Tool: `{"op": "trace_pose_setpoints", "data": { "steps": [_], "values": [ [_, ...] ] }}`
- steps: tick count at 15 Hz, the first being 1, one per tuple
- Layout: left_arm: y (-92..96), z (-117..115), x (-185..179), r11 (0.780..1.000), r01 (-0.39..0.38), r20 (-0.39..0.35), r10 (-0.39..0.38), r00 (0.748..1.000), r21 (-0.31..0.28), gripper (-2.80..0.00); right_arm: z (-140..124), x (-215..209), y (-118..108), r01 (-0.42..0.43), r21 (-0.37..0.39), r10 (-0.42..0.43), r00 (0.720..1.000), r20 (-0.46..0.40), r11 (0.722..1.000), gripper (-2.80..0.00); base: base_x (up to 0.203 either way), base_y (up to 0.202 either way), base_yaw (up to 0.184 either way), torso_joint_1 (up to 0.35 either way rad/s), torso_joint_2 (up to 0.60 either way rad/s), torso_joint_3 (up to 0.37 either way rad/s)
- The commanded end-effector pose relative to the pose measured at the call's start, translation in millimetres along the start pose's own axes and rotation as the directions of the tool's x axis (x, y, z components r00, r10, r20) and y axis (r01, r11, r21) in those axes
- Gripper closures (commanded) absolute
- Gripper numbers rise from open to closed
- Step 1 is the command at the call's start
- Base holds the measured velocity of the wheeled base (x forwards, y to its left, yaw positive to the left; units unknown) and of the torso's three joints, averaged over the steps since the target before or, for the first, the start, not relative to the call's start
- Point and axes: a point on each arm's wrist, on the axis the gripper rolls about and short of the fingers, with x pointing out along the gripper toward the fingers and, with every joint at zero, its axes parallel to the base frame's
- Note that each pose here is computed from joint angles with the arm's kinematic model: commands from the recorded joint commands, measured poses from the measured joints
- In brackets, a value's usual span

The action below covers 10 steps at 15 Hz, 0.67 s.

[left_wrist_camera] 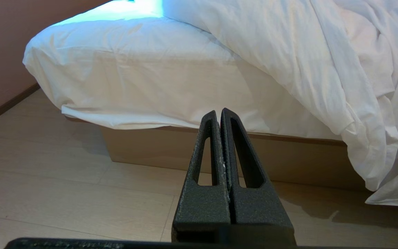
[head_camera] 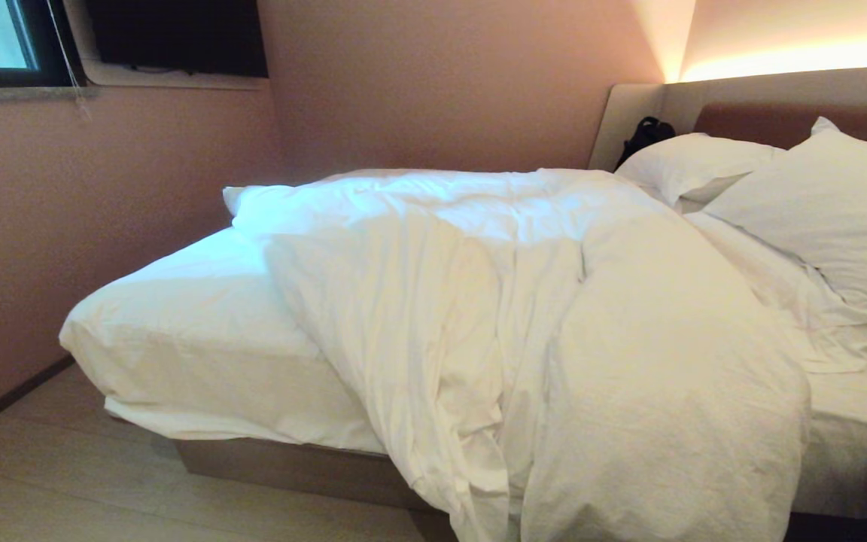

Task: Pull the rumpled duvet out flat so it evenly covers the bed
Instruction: Hold the folded corner of the quilt

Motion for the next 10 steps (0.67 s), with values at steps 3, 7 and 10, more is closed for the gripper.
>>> {"op": "trace_pose_setpoints", "data": {
  "steps": [3, 7, 10],
  "values": [
    [0.0, 0, 0, 1.0, 0.0, 0.0, 0.0, 1.0, 0.0, 0.0, 5, 22, 1, 0.023, -0.053, -0.007, 0.956, 0.294, 0.998, 0.0, 0.0, 0.0, 0.0, 0.0, 0.0, 0.0],
    [0.0, 0, 0, 1.0, 0.0, 0.0, 0.0, 1.0, -0.001, 0.0, 0, 26, 2, 0.0, -0.041, 0.011, 0.96, 0.281, 0.999, 0.0, 0.0, 0.0, 0.0, 0.0, 0.0, 0.0],
    [0.0, 0, 0, 1.0, -0.001, 0.0, 0.001, 1.0, 0.0, 0.0, -8, 31, 2, -0.026, -0.02, 0.03, 0.967, 0.252, 0.999, 0.0, 0.0, 0.0, 0.0, 0.0, 0.0, 0.0]
  ]
}}
